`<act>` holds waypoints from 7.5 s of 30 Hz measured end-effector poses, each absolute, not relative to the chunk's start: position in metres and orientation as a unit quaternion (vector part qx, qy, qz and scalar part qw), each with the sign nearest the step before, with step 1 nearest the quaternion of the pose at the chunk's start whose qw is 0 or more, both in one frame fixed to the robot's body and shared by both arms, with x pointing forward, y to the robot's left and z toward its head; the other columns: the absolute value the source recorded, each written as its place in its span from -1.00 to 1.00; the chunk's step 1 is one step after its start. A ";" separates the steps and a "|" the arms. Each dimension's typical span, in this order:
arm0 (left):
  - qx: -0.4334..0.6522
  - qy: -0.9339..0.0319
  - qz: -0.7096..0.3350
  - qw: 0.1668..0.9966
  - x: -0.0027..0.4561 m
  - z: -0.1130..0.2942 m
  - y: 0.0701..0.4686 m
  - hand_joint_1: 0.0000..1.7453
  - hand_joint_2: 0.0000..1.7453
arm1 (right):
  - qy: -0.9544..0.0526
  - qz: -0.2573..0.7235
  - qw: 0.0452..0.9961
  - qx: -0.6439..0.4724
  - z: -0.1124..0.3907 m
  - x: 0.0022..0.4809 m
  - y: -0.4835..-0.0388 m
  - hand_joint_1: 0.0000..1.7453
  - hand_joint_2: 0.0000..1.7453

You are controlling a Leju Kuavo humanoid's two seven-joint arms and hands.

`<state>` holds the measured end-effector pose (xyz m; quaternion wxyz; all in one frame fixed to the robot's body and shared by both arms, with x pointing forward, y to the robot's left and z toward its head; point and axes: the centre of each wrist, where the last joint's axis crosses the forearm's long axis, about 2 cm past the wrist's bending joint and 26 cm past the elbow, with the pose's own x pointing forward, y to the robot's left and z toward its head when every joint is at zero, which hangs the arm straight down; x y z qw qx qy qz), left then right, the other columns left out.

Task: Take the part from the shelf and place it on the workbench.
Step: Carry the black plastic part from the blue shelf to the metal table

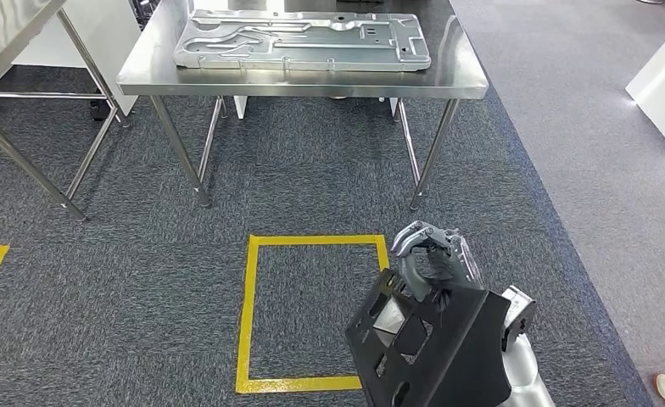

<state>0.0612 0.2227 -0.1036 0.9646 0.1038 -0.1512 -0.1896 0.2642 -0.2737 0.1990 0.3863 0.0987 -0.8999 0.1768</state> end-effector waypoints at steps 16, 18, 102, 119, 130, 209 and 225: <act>0.107 -0.144 -0.186 0.966 0.069 -0.103 0.223 -1.00 1.00 | -0.901 0.176 0.382 0.102 0.199 0.261 -0.274 1.00 1.00; 0.107 -0.142 -0.188 0.966 0.067 -0.103 0.223 -1.00 1.00 | -0.901 0.174 0.383 0.103 0.198 0.260 -0.274 1.00 1.00; 0.111 -0.141 -0.192 0.965 0.064 -0.104 0.227 -1.00 1.00 | -0.908 0.162 0.373 0.101 0.200 0.259 -0.276 1.00 1.00; 0.109 -0.143 -0.190 0.965 0.065 -0.104 0.227 -1.00 1.00 | -0.909 0.153 0.372 0.110 0.200 0.262 -0.275 1.00 1.00; 0.108 -0.142 -0.191 0.965 0.063 -0.104 0.227 -1.00 1.00 | -0.908 0.153 0.374 0.110 0.197 0.262 -0.275 1.00 1.00; 0.089 -0.171 -0.189 0.963 0.070 -0.103 0.227 -1.00 1.00 | -0.904 0.272 0.328 -0.023 0.461 0.447 -0.315 1.00 1.00; 0.081 -0.187 -0.207 0.957 0.064 -0.104 0.227 -1.00 1.00 | -0.757 0.379 0.373 -0.379 0.580 0.480 -0.356 1.00 1.00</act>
